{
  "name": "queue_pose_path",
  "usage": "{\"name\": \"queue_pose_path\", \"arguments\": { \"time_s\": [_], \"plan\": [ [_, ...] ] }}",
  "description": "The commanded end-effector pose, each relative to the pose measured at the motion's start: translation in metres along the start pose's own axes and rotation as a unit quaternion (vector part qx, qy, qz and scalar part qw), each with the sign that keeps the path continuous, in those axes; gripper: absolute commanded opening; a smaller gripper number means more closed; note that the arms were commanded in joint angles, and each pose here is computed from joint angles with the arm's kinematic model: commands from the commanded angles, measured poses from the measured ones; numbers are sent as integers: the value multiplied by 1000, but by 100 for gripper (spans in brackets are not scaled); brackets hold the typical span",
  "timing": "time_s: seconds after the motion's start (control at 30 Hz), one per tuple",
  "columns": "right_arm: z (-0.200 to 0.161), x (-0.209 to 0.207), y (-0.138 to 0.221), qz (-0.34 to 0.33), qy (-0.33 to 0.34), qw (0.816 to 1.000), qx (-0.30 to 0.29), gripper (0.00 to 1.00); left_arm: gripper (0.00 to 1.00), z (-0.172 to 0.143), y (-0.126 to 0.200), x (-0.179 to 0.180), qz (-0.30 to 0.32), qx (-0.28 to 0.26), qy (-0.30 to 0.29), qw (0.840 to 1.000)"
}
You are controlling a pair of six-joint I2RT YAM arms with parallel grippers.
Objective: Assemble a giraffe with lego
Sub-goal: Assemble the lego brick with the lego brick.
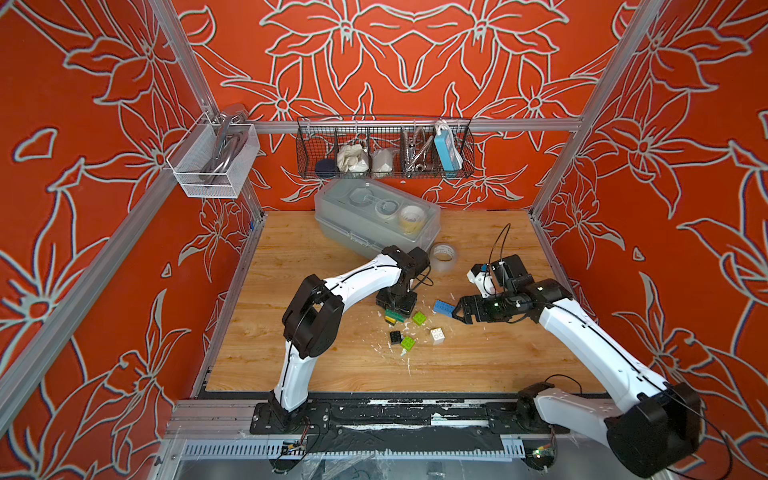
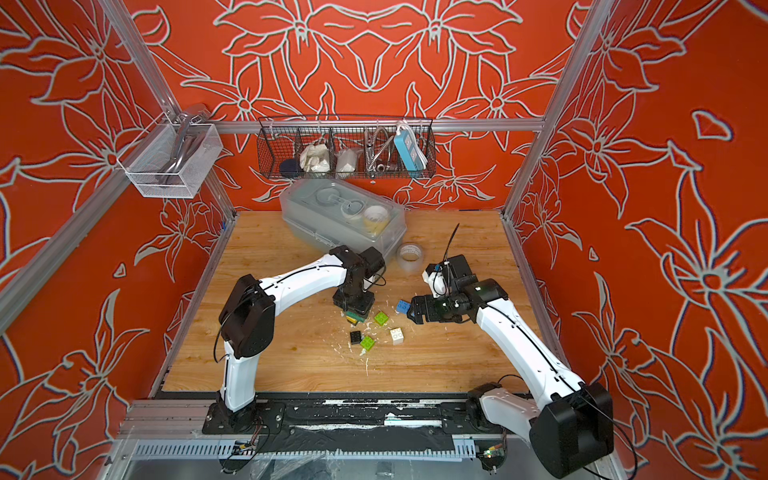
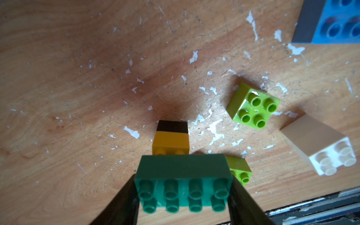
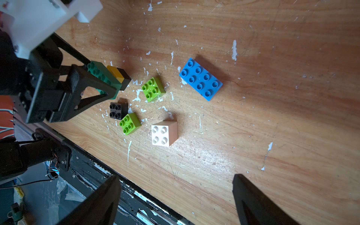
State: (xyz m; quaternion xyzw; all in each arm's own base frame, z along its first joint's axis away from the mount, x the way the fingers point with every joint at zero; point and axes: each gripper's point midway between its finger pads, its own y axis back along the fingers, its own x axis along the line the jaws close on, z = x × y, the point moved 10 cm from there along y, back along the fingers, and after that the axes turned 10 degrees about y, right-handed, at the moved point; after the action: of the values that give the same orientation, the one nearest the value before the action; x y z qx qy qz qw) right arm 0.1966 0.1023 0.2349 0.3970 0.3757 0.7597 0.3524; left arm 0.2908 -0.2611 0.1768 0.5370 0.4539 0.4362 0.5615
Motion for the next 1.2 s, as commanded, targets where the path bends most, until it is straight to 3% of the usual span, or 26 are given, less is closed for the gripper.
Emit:
{"name": "queue_pose_path", "arguments": {
  "time_s": [0.0, 0.77, 1.17],
  "plan": [
    [0, 0, 5, -5, -4, 1000, -4, 94, 60, 0, -9, 1, 2, 15, -3, 1000],
    [0, -1, 3, -3, -5, 1000, -6, 94, 62, -4, -22, 3, 22, 43, -20, 999],
    [1, -2, 4, 0, -6, 1000, -9, 94, 63, -2, -12, -2, 18, 35, 63, 997]
  ]
}}
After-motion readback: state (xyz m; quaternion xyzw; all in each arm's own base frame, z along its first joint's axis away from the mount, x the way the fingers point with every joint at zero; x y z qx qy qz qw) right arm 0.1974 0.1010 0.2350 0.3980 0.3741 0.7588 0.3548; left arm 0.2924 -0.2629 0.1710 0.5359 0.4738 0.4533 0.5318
